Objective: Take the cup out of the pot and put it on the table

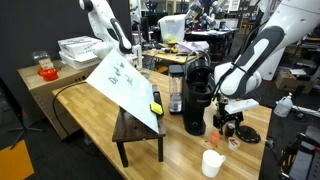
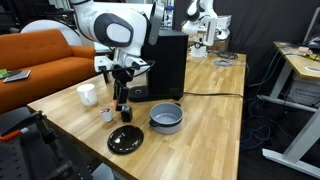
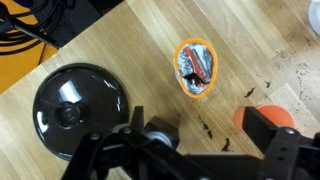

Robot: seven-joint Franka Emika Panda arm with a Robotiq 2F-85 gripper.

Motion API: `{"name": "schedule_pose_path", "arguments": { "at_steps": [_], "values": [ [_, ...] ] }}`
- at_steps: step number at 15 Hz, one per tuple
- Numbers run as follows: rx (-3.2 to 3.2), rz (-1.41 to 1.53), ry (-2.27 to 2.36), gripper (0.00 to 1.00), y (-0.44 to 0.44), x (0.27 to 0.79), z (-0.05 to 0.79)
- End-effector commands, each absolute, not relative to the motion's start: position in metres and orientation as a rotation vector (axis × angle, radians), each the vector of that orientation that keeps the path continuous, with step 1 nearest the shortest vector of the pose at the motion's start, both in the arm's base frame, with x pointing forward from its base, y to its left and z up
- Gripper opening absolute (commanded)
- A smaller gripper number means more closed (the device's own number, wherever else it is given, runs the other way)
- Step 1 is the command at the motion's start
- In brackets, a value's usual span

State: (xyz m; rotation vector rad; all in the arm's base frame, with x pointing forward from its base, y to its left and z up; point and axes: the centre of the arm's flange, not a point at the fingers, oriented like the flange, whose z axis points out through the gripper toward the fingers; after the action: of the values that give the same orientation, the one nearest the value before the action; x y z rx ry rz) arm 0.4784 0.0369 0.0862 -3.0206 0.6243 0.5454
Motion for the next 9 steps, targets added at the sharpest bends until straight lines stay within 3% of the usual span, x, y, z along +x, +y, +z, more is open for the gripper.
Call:
{"name": "schedule_pose_path", "arguments": {
  "at_steps": [1, 9],
  "values": [
    [-2.970, 0.552, 0.594, 1.00, 0.023, 0.460, 0.123],
    [-2.974, 0.478, 0.629, 1.00, 0.016, 0.451, 0.166]
  ]
}}
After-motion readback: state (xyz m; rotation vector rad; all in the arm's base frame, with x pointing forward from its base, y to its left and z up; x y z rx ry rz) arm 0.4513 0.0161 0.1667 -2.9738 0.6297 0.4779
